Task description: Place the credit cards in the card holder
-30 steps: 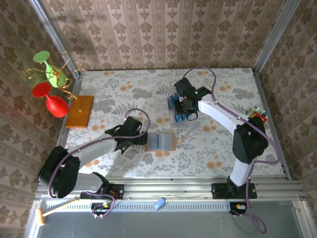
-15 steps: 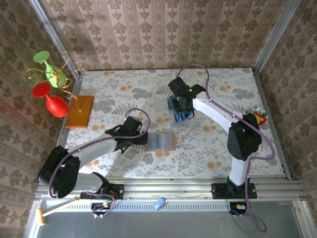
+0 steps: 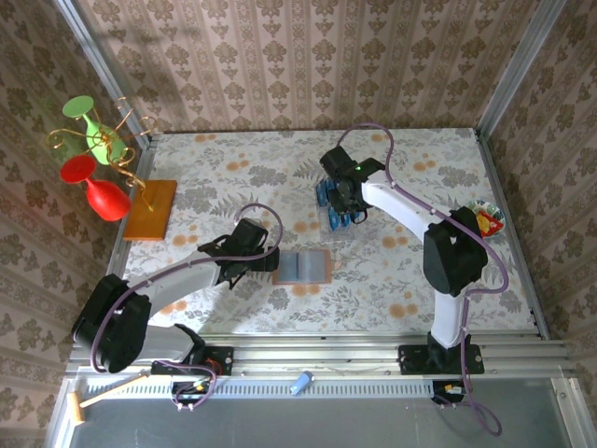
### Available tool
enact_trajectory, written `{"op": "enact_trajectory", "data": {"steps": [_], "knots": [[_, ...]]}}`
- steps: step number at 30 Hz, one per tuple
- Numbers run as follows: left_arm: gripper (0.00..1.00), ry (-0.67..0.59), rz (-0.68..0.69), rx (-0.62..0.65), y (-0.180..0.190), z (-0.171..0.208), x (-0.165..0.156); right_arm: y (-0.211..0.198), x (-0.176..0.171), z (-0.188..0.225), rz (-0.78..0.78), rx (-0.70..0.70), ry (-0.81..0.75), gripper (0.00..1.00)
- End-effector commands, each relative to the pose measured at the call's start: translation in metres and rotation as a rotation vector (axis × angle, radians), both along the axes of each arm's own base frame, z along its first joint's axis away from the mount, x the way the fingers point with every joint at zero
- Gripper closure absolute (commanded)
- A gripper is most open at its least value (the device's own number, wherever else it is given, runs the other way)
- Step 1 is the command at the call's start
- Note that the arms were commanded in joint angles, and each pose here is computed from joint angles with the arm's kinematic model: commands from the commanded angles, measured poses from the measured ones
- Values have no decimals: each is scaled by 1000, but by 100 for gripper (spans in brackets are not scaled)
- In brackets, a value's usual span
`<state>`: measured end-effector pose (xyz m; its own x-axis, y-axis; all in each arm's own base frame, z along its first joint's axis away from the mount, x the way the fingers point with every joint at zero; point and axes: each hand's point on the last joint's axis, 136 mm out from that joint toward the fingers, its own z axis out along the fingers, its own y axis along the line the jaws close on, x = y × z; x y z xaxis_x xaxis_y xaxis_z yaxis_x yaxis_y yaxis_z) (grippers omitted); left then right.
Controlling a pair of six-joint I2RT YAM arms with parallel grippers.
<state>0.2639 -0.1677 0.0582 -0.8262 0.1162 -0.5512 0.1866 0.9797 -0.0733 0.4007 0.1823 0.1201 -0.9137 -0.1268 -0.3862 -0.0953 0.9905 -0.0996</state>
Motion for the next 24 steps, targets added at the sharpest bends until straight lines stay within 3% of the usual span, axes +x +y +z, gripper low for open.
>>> {"op": "enact_trajectory", "data": {"steps": [1, 17, 24], "knots": [[0, -2, -17, 6, -2, -1, -1, 2, -2, -12, 13, 7, 44, 73], [0, -4, -13, 9, 0, -1, -2, 4, -1, -16, 9, 44, 57, 85], [0, -9, -11, 9, 1, 0, -2, 5, -2, -18, 0, 105, 79, 97]]}}
